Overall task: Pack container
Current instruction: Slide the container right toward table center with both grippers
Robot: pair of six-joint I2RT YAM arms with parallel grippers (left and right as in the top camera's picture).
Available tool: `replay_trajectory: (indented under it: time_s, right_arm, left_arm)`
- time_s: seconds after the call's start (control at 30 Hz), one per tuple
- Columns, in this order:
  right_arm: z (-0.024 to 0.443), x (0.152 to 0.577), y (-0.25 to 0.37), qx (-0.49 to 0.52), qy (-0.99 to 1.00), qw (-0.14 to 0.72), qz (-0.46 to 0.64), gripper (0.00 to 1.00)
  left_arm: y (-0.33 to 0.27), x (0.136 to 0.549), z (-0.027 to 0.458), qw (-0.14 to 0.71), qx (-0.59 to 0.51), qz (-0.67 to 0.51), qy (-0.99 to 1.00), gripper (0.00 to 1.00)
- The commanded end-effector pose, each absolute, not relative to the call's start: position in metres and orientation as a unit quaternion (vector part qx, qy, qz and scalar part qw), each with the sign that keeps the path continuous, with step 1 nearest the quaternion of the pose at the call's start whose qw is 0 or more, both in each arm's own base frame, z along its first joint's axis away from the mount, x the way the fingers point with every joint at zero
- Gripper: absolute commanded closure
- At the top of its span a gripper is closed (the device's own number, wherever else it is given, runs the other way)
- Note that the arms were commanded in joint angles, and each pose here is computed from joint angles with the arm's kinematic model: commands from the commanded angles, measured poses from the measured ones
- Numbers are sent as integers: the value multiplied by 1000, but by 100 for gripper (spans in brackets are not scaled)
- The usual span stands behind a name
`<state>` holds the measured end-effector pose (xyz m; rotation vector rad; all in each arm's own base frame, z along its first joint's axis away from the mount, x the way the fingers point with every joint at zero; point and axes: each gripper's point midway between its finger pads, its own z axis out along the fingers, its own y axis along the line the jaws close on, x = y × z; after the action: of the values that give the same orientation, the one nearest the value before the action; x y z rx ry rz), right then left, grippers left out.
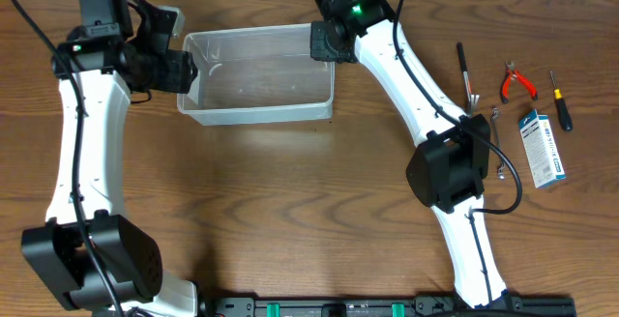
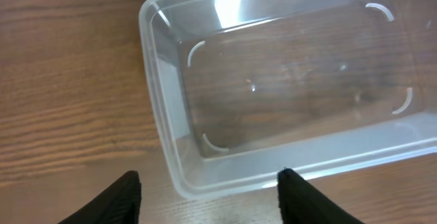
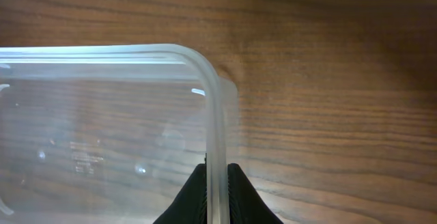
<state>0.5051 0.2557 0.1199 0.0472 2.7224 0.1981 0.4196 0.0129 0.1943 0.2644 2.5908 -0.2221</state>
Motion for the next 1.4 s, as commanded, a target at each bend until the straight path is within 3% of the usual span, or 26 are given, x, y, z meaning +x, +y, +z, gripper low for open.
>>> replay_trajectory:
  time_s: [0.0,0.17,0.67,0.77,0.87,0.9,1.0,1.17,1.37]
  right_arm:
    - [128,508,255,8,974,215,68,89]
    - [125,502,251,7,978,203,58,89]
    - [120,492,244,0,983,182,39,85]
    - [119,489,242,-1,984,177,36,74]
    - [117,488,243,-5,984,174,34,52]
    - [117,488,243,-6,984,174,34,51]
    - [117,487,246,-10,984,175,35,49]
    - [116,483,253,-21,984,174,35,50]
    - [113,479,258,-27,985,169,32,57]
  left_arm:
    - [18,429,192,260,57,-73,961,50]
    - [26,436,175,244,23,-65,967,64]
    - [36,444,125,194,13,-49,980,62]
    - [36,447,122,195,13,-49,979,60]
    - [36,449,119,196,13,-49,979,53]
    - [36,450,119,196,13,-49,979,52]
    - [37,452,116,196,13,-48,979,48]
    - [38,455,107,192,12,-49,980,48]
    - [38,457,94,181,11,-51,982,47]
